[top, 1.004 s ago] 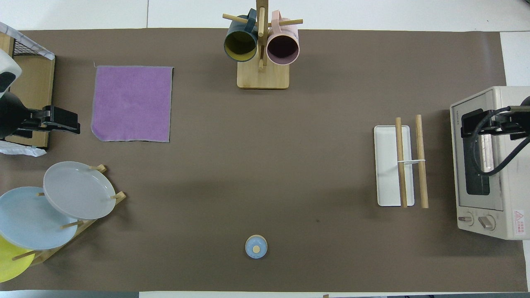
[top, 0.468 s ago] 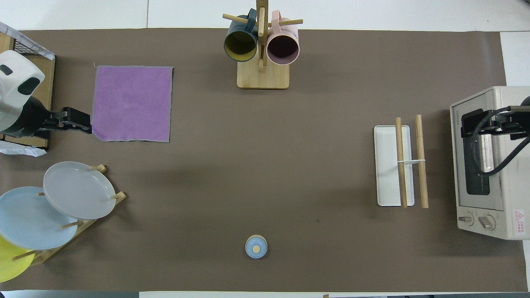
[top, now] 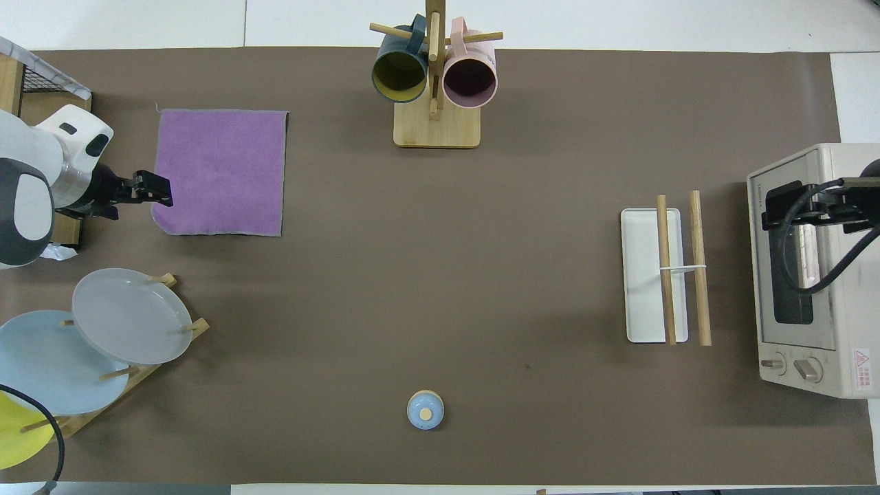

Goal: Fold towel and hang on rack

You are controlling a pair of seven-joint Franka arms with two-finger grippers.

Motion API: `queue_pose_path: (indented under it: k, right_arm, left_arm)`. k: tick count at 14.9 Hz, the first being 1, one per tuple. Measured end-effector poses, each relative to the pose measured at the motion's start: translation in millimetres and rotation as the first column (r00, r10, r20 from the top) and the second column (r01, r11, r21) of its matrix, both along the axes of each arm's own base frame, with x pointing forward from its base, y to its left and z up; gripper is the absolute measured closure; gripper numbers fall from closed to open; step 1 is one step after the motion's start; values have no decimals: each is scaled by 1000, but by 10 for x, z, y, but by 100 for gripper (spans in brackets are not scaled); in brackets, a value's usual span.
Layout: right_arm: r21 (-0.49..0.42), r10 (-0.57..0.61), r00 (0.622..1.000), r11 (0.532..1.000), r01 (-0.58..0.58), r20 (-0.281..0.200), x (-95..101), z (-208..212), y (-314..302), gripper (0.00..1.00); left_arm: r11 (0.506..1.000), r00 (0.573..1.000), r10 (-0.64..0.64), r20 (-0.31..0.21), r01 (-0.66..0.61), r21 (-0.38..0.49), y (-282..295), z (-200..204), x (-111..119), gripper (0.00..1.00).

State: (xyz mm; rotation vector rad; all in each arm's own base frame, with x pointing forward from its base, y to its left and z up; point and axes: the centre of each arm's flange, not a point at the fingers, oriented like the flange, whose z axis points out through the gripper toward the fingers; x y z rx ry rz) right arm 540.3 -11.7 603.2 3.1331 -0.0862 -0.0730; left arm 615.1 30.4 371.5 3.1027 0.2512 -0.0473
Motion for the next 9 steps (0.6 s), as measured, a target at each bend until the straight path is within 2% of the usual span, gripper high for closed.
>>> queue_pose_path:
  k: [2,5,6,7,9]
  right_arm:
    - [50,26,1000,998,-25,-1,5,-62,164,0]
    - [70,61,998,996,-61,0,27,-210,539,0]
    - [69,66,998,995,-66,-3,45,-269,676,0]
    - [68,73,997,995,-73,0,79,-333,813,0]
    - [66,84,996,994,-84,6,160,-466,1075,0]
  left_arm:
    - [1000,1000,11,-3,-11,-1,132,-202,-56,0]
    - [1000,1000,13,-21,-13,-3,146,-375,-112,4]
    - [1000,1000,13,-24,-13,-4,143,-421,-122,11]
    - [1000,1000,14,-28,-14,-5,145,-464,-131,11]
    - [1000,999,19,-31,-19,-6,170,-523,-143,23]
